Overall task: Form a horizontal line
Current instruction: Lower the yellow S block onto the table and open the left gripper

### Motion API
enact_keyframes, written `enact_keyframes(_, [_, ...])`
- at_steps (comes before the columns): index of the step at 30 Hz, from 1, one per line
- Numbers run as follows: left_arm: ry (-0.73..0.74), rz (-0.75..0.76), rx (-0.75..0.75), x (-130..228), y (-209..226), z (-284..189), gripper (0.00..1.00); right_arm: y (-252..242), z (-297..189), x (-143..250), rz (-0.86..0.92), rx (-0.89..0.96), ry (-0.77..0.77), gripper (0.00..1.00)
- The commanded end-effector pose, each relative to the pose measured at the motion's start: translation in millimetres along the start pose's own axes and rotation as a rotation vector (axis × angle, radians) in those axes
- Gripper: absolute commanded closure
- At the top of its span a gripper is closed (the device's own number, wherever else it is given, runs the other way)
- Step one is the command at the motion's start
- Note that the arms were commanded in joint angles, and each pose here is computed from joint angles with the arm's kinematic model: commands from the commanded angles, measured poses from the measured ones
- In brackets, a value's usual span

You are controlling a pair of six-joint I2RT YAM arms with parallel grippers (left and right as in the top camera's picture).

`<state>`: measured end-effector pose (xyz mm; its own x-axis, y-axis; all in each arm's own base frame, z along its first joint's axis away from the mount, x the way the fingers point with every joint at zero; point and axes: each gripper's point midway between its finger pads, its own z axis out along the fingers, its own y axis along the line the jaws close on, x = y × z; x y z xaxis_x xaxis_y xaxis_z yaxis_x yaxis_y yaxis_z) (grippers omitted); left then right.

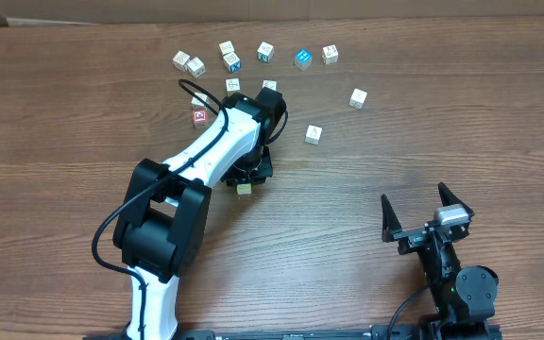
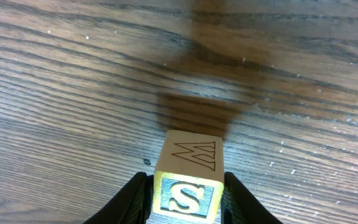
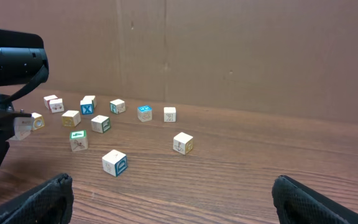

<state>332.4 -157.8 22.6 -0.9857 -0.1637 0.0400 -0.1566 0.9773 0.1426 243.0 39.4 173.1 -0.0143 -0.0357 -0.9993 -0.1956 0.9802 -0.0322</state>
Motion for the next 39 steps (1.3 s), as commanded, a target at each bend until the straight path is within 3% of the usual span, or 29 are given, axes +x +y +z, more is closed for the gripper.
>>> enact_keyframes(1, [0.000,-0.003,0.015,3.9,-2.6,-4.8,0.67,-0.7,0.0,1.6,-0.002,0.004,-0.004,0.00])
enact_keyframes(18, [-0.005,0.047,0.014,2.8,-2.7,-4.8,0.64,-0.7,0.0,1.6,-0.002,0.004,-0.004,0.00])
enact_keyframes(32, [-0.004,0.078,0.014,3.0,-2.6,-4.8,0.68,-0.7,0.0,1.6,-0.002,0.004,-0.004,0.00])
enact_keyframes(39, [-0.005,0.079,0.015,2.9,-2.7,-4.8,0.61,-0.7,0.0,1.6,-0.002,0.004,-0.004,0.00])
